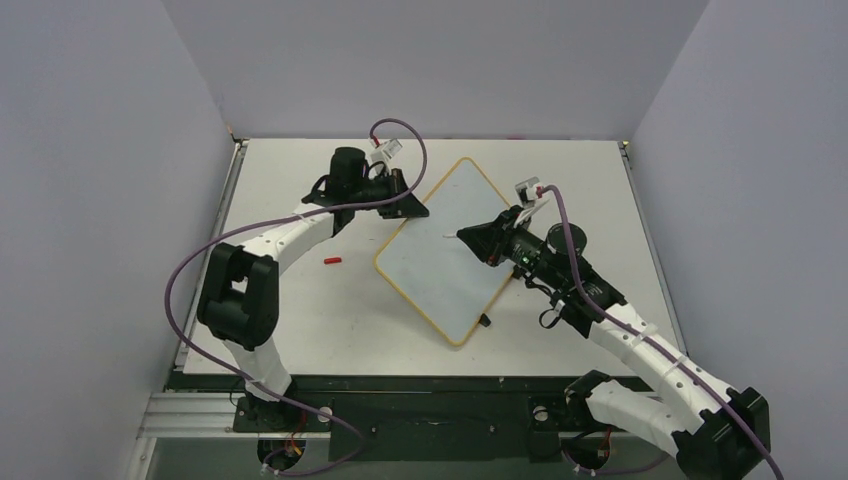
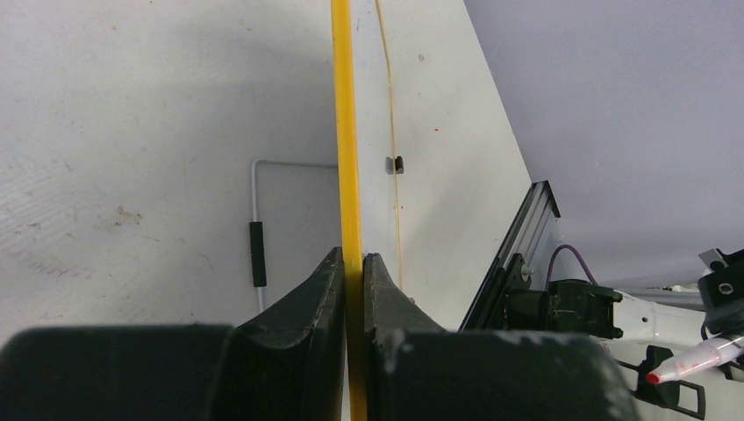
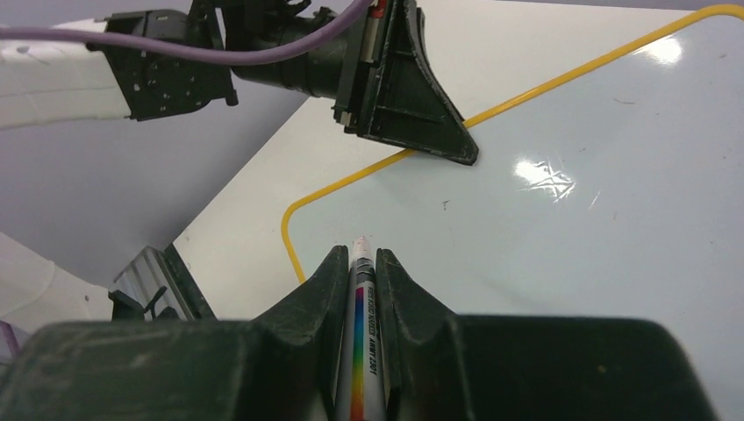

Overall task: Write a sentence on the whiteboard
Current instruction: Adjust the whiteboard at the center of the board, then hold the whiteboard on the whiteboard stand.

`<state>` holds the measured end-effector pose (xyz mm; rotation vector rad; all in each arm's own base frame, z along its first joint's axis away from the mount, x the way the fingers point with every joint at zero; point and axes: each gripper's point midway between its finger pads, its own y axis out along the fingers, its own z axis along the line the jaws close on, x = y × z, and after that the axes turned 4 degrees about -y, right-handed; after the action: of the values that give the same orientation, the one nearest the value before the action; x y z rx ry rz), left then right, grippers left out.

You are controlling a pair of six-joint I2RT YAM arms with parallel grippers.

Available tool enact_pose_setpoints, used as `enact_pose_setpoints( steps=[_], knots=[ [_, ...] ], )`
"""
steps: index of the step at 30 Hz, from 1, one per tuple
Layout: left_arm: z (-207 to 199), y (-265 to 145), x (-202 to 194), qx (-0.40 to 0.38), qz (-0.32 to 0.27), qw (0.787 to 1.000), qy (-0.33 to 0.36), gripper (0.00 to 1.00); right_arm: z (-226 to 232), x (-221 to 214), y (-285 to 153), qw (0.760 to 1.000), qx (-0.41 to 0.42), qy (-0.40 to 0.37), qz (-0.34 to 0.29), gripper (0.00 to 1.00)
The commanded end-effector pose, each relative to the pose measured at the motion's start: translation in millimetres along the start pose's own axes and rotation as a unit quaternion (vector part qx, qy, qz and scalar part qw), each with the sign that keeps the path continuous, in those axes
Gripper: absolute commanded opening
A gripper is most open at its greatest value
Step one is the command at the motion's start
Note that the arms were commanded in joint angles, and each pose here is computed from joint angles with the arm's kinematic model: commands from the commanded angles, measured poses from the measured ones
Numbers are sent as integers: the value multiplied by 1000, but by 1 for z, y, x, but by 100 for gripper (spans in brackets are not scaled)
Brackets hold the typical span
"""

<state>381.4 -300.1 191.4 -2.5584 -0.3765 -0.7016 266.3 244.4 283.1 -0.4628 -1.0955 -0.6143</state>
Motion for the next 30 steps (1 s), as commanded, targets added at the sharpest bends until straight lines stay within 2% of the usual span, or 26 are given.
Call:
enact_pose_setpoints(
  steps=[1,6,13,14,15,16,18,20,30],
  knots=[
    [-28,7,23,-45,-9,996,76,0,12,7,1,999,14,-51,-13,0],
    [-25,17,20,-38,9,997,66,0,24,-11,16,997,47,-53,6,0],
    [-22,21,18,-24,15,998,62,1,40,-22,37,995,83,-59,-2,0],
    [-21,21,18,-19,15,998,62,10,41,-24,40,995,84,-59,1,0],
    [-18,20,18,-10,16,998,59,14,40,-23,41,995,83,-59,1,0],
    [-15,20,19,-2,14,998,63,25,40,-24,43,995,82,-59,3,0],
    [-10,18,18,11,15,998,61,37,40,-25,43,995,83,-58,2,0],
    [-5,16,15,24,19,998,57,43,39,-25,42,995,80,-58,0,0],
    [9,-8,8,35,23,999,34,44,41,-24,37,995,82,-60,4,0]
  ],
)
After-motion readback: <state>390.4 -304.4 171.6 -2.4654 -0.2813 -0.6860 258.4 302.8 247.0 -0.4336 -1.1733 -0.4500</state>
